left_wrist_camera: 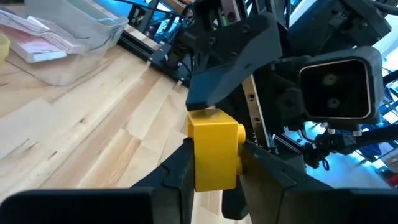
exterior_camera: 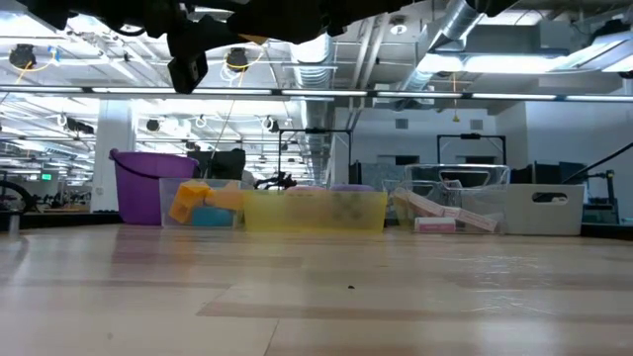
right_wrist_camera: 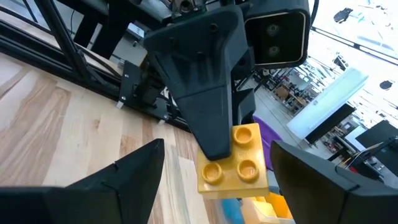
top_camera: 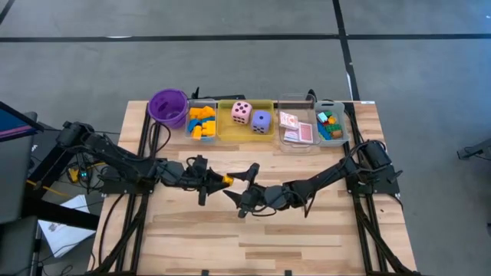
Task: Pick & Place Toys
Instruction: Put the small yellow game piece into the gray bin
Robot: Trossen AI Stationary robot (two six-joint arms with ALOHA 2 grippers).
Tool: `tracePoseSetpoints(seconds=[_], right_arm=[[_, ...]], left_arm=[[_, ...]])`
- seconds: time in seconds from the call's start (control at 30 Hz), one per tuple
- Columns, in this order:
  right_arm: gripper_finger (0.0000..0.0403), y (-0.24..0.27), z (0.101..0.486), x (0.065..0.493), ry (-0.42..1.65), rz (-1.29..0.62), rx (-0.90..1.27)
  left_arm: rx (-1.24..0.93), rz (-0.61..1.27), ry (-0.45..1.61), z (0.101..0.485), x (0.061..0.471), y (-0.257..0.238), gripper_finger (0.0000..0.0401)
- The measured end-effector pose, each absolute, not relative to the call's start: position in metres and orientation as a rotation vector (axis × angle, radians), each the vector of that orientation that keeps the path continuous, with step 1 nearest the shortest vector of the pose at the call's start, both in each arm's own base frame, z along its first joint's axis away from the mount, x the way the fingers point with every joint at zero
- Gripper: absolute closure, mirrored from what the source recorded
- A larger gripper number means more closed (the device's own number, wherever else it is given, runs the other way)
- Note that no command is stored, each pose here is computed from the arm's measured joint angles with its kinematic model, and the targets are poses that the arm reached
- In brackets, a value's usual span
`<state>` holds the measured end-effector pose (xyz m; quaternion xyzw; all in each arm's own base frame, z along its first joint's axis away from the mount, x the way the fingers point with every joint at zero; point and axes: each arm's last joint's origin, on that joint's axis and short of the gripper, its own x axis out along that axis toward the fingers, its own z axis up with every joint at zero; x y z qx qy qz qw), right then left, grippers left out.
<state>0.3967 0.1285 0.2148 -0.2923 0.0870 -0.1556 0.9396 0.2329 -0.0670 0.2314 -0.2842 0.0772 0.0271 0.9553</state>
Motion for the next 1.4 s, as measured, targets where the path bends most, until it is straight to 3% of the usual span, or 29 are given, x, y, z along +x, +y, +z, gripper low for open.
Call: tracePoseSetpoints(seconds=[0.47, 0.9, 1.07, 1.27, 1.4], right_arm=[[0.013, 0.128, 0.214, 0.397, 0.18, -0.317, -0.594], [0.0265, 0.128, 0.214, 0.397, 0.185, -0.317, -0.598], [0.0264, 0.128, 0.214, 0.397, 0.189, -0.314, -0.6], [0.0229, 0.127, 0.214, 0.396, 0.194, -0.349, -0.571], [0.0258, 0.121, 0.211, 0.397, 0.22, -0.381, -0.536]], left_arm=[[-0.578, 0.041, 0.164, 0.231, 0.233, -0.068, 0.0306], [-0.58, 0.042, 0.172, 0.231, 0.233, -0.068, 0.0305], [-0.58, 0.018, 0.182, 0.23, 0.233, -0.068, 0.0293], [-0.559, -0.036, 0.185, 0.234, 0.23, -0.069, 0.0279], [-0.467, -0.147, 0.141, 0.25, 0.219, -0.068, 0.0272]])
